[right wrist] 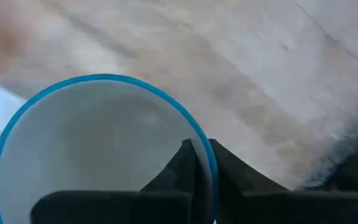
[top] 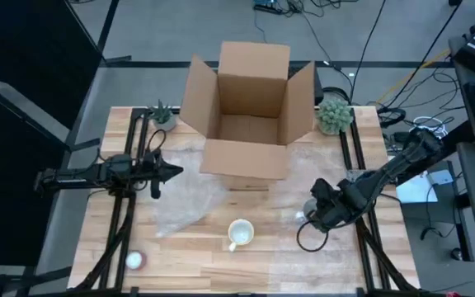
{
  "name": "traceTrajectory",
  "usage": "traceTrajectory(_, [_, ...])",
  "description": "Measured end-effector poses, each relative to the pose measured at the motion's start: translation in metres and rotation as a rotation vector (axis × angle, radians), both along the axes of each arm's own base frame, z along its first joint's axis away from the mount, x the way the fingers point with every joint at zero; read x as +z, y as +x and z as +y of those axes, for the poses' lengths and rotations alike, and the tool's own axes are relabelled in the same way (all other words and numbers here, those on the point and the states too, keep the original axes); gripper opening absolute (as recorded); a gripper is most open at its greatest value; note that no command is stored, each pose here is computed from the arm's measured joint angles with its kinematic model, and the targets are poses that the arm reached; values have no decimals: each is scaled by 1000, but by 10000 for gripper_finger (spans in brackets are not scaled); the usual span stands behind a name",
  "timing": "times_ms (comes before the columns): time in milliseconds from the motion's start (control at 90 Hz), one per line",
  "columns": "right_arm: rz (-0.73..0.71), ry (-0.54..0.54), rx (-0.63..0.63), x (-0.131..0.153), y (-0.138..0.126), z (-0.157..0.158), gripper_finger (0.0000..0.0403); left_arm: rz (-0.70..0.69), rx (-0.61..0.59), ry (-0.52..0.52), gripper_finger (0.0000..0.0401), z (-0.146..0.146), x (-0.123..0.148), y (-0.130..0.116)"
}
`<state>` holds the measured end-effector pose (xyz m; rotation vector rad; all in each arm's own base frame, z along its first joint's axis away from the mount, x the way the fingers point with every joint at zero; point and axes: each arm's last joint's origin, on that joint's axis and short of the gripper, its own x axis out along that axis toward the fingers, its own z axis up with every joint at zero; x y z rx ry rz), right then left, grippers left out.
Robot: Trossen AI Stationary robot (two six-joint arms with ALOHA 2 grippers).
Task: Wrap mug
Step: Wrap the red cup with the bubble wrap
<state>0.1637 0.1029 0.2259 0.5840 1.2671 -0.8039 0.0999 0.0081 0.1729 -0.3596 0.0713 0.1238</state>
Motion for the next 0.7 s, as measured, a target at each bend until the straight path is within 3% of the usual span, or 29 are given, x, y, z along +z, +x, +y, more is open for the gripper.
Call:
traceTrajectory(400, [-57,19,-46,-22,-8,-7,8,0,1,-1,3,0,0,0])
traceTrajectory(578, [-45,24,-35,-22,-8,-7,57,0,1,-1,3,0,0,0])
traceTrajectory(700, [-67,39,-9,-7,-6,-6,102,0,1,-1,3,0,0,0])
